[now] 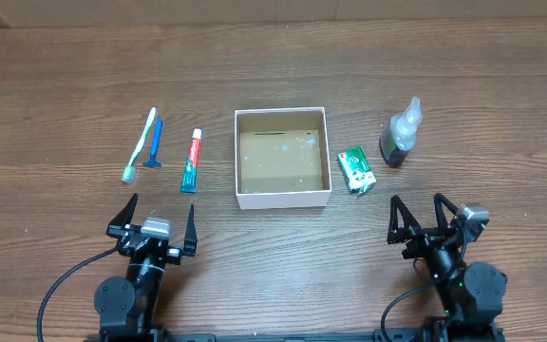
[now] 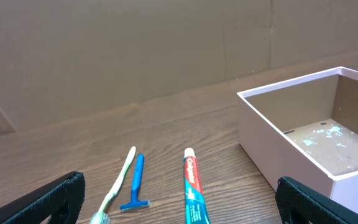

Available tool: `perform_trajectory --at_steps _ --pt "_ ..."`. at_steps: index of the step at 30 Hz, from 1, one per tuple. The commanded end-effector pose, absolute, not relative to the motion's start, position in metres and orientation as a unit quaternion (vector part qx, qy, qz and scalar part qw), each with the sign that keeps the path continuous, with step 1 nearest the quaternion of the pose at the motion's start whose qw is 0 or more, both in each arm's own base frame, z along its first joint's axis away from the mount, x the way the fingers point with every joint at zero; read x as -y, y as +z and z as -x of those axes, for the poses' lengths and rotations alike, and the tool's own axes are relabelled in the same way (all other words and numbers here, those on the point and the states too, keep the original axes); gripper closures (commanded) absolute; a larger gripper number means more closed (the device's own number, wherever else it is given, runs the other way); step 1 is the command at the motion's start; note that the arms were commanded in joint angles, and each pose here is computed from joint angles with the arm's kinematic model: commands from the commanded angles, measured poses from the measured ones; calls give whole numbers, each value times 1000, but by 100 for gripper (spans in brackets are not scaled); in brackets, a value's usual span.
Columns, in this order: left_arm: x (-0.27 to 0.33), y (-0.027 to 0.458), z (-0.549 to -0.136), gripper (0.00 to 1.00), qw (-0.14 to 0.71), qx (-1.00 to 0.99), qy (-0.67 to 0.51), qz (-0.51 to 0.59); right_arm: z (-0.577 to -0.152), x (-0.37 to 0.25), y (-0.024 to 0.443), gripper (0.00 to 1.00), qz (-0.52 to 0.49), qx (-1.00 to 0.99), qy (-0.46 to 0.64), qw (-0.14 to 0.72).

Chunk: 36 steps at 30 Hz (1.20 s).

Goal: Pack container
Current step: 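Move the right gripper over the foam soap pump bottle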

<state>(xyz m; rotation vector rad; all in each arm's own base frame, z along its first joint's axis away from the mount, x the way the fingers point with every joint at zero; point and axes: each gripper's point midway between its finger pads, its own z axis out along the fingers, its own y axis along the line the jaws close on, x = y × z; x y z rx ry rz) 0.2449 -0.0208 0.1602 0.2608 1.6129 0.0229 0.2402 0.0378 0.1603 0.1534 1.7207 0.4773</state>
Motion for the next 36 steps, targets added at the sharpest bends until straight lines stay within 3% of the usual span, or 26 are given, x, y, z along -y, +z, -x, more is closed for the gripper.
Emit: perform_trajectory --at_steps 1,7,15,17,25,31,36 --pt "18 161 -245 0 686 -717 20 -117 -238 -44 223 0 -49 -734 223 640" --pt "18 161 -245 0 686 -717 20 -117 -265 -40 254 0 -65 -818 193 539" --pt "18 161 -245 0 686 -717 20 -117 -331 -38 272 0 -44 -932 151 328" --pt "18 161 -245 0 686 -717 20 -117 -347 -38 271 0 -47 -938 150 311" --pt "18 161 -245 0 686 -717 20 -117 -387 -33 208 0 -29 -964 127 232" --pt "18 161 -245 0 686 -717 20 -117 -402 -28 179 9 -36 -970 115 210" --pt "18 161 -245 0 686 -717 20 -117 -407 -16 158 11 -45 -977 80 191"
